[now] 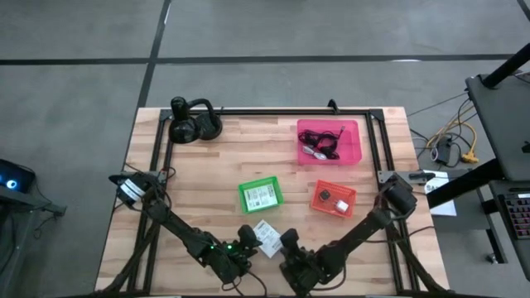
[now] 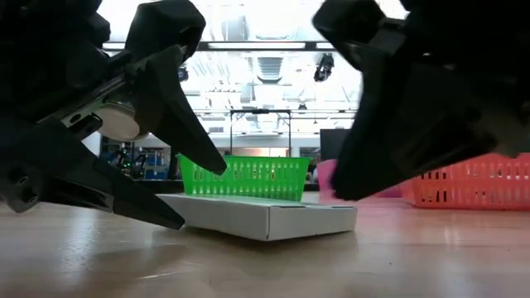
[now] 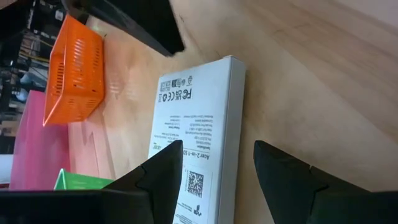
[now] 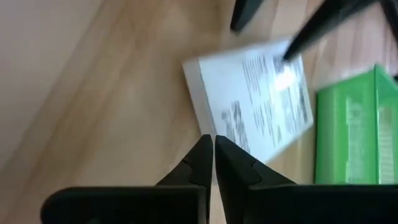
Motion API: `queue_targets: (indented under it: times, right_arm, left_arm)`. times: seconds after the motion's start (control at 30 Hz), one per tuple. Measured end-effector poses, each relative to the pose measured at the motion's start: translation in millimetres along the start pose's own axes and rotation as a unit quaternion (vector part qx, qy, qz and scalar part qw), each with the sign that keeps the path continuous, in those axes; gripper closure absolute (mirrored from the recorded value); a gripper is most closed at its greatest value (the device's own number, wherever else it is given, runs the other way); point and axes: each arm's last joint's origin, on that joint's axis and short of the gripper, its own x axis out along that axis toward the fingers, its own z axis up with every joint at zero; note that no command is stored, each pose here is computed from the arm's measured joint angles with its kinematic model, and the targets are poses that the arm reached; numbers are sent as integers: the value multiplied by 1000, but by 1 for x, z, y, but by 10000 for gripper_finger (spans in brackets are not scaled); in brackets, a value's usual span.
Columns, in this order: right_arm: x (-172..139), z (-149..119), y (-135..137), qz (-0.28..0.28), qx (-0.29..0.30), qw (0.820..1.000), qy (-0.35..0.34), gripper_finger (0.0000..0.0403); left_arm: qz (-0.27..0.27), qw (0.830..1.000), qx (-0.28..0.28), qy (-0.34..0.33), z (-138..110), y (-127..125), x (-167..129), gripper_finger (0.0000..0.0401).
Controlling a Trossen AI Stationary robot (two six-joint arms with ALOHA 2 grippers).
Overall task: Pick and place items into bin
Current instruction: Put the card reader box into the green bin
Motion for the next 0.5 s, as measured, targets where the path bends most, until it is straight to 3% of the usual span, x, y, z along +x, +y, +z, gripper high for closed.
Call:
queue_targets:
  times: [0.23,0.5]
  right_arm:
    - [-2,-11,-10,-55,32,997,45,394]
    - [20,-24,-29,-67,44,993,83,394]
  left_arm:
    - [-2,1000,0,4,-1,-1,0,219]
    - [-3,1000,2,6,-2,-1,0,219]
